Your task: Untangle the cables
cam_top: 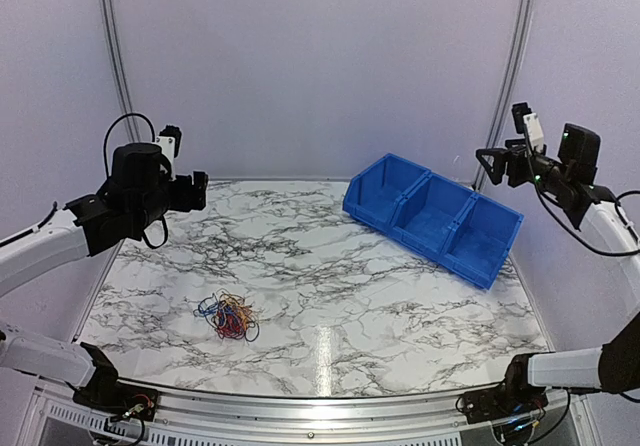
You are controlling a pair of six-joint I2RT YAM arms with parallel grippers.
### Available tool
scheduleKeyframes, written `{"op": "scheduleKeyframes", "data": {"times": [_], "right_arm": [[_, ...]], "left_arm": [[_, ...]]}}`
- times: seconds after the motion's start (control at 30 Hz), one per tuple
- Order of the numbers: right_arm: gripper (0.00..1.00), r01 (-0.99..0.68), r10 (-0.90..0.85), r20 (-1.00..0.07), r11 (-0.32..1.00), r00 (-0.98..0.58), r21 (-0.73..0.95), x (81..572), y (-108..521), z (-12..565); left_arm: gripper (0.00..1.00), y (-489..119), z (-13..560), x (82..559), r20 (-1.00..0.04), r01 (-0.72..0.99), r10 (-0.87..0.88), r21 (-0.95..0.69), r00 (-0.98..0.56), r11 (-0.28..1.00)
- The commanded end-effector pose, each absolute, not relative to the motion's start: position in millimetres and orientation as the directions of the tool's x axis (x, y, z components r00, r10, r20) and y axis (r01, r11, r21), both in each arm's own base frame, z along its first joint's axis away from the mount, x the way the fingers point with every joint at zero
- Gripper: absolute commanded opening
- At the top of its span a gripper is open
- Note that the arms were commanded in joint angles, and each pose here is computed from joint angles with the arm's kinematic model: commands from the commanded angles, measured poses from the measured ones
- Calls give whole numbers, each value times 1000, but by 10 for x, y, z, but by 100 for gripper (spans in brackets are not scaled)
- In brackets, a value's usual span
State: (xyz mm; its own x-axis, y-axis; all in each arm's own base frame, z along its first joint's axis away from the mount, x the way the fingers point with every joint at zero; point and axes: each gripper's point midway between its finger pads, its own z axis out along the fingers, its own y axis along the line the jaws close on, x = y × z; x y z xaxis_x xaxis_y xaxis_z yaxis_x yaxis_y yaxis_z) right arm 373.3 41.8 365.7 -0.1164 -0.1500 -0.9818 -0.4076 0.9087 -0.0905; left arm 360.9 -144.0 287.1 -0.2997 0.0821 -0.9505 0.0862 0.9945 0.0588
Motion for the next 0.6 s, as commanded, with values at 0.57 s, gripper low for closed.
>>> {"op": "scheduleKeyframes", "data": {"times": [0.57], "right_arm": [[84, -738, -347, -922, 666, -173, -112, 3245, 1489, 2222]], "left_arm": [[69, -2330, 1642, 2496, -727, 418, 201, -129, -656, 899]]}}
